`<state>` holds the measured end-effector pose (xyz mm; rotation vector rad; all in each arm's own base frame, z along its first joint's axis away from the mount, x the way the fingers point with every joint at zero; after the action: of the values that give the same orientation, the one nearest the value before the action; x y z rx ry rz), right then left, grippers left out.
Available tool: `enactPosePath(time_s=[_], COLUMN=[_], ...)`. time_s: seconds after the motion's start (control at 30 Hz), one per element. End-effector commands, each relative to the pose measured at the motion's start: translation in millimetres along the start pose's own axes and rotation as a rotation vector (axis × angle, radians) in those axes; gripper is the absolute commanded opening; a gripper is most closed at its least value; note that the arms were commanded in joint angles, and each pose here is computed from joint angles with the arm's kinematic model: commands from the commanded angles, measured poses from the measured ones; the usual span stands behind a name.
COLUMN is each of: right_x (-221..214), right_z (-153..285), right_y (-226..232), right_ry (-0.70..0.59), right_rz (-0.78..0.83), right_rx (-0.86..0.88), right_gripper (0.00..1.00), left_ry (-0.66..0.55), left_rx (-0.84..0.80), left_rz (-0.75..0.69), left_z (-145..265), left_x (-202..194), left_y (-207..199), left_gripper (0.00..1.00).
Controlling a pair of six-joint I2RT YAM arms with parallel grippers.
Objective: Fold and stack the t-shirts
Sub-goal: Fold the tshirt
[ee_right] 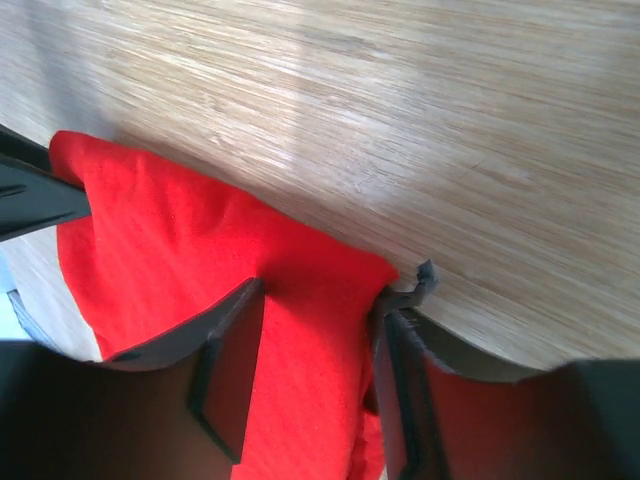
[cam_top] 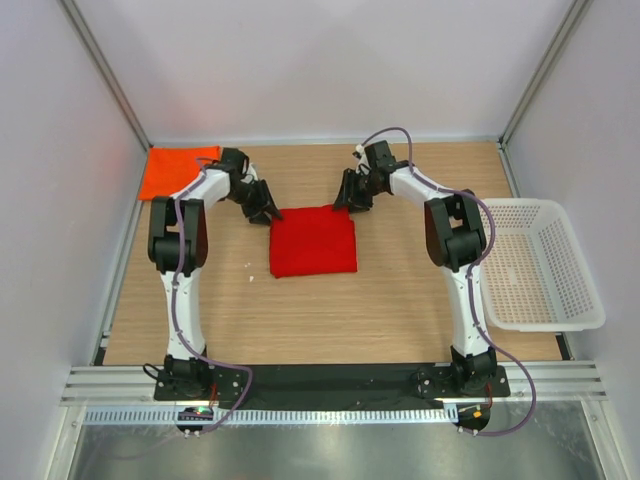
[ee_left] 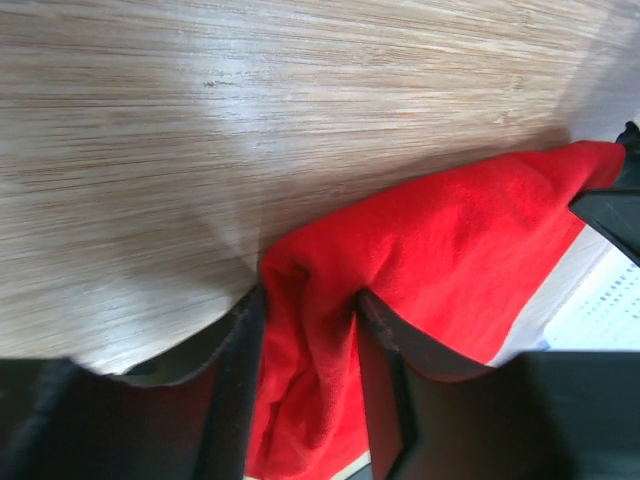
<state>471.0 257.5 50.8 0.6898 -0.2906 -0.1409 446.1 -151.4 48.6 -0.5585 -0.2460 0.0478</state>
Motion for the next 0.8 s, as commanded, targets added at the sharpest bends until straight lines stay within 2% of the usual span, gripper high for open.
enactPosePath(time_s=[0.0,0.03,0.07,0.3,0.57,0.67,0.7,0.77], right_x=[2.1,3.5,7.3,13.9,-12.7,-24.2,-26.0,-29.3], right_z=[-2.3,-0.3,6.1,57.6,82.3,78.2,76.4,64.4], right_y=[13.4,17.6,25.1,52.5,34.8,13.3,8.4,-3.4], right_ry=[-0.008,-0.014,-0.029,-0.109,-0.101,-0.098,-0.098,-0.090], right_rz=[-0.045,-0.047,-0.046,-0.091,-0.208,-0.250,-0.249,-0.237], right_rx=[0.067,0.076,0.088,0.055,-0.072,-0.154,-0.169,-0.180], right_gripper=[0.45,0.41,0.30,0.02,0.01,0.01,0.01,0.01], left_ry=[-0.038,-0.048,-0.056,-0.080,-0.052,-0.041,-0.036,-0.034], left_rx=[-0.070,-0.073,-0.076,-0.103,-0.106,-0.103,-0.095,-0.083], left_rz=[-0.024,-0.029,-0.032,-0.029,-0.005,0.002,0.008,0.009], left_z=[4.7,9.1,12.4,34.0,34.8,32.7,31.0,33.0], left_x=[13.3,15.1,16.1,15.6,1.6,-1.7,-2.6,-2.9], left_y=[-15.9,-18.9,-22.1,-37.7,-35.2,-33.9,-31.0,-30.5], left_gripper=[0.39,0.34,0.32,0.18,0.14,0.20,0.26,0.32])
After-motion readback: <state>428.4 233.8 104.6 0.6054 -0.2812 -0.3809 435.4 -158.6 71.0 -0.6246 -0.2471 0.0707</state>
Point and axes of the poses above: each gripper's point midway between its finger pads, its own z axis back along the fingers, its own y axis along the line the jaws close on, x = y × z, the point moved 2 cm from there along z, back along the fingers, and after that the axes turned 12 degrees about -z, right-handed, at the moved point
